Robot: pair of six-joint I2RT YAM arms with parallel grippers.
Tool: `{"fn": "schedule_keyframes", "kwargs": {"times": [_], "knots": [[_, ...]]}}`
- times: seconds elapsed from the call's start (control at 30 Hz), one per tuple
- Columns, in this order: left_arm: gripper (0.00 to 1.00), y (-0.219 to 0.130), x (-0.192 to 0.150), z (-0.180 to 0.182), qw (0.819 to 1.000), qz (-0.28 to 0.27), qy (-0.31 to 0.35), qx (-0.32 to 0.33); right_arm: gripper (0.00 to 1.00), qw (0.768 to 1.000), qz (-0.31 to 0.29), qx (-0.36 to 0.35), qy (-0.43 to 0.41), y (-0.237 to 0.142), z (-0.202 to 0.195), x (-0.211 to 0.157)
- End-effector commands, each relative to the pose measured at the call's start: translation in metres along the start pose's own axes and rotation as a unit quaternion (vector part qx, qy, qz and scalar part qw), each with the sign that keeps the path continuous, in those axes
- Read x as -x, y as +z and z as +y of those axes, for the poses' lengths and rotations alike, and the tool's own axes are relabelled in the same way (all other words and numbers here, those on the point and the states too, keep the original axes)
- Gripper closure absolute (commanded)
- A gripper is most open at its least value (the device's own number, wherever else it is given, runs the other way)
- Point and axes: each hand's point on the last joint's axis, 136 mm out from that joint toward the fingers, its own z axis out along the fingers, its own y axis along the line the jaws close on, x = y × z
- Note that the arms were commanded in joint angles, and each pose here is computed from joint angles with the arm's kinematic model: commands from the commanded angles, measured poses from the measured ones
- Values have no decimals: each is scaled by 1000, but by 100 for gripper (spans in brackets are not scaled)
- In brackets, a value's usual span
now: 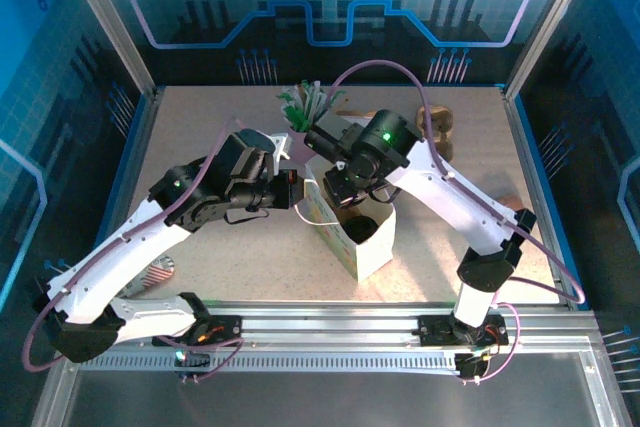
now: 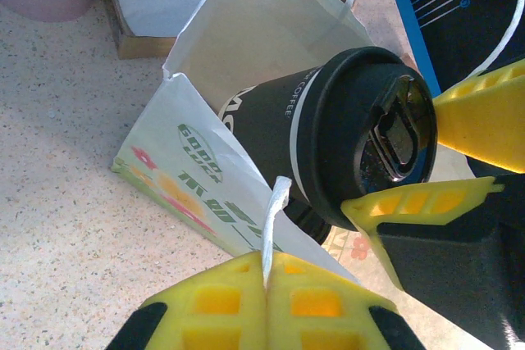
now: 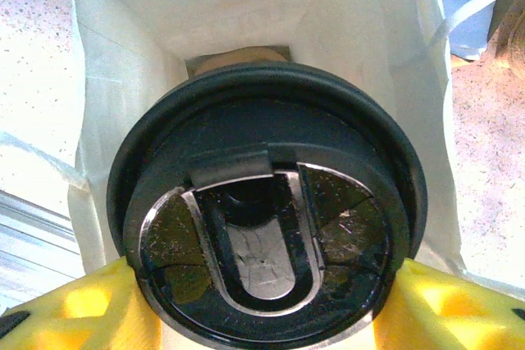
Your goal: Pack the takeout coffee
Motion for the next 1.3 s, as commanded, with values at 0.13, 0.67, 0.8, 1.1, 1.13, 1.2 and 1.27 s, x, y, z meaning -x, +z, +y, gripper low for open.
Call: {"fn": "schedule_keyframes", "kwargs": {"times": [0.13, 0.67, 0.8, 1.1, 1.13, 1.2, 1.27], "knots": [[100, -10, 9, -9, 1000, -18, -10, -21, 48, 998, 49, -34, -19, 11, -10, -16], [100, -9, 9, -9, 1000, -19, -9, -20, 48, 997, 70, -23, -10, 28, -13, -10], [100, -9, 9, -9, 1000, -19, -8, -20, 48, 997, 72, -20, -11, 32, -11, -8], [100, -8, 8, -9, 1000, -17, -7, -19, 48, 997, 78, -17, -11, 40, -9, 0], [100, -8, 9, -9, 1000, -18, -7, -19, 48, 997, 79, -16, -10, 41, -8, 1], [100, -8, 8, -9, 1000, -16, -6, -19, 49, 997, 81, -15, -9, 43, -8, 3], [100, -9, 9, -9, 1000, -18, -7, -21, 49, 997, 82, -13, -7, 45, -9, 6]]}}
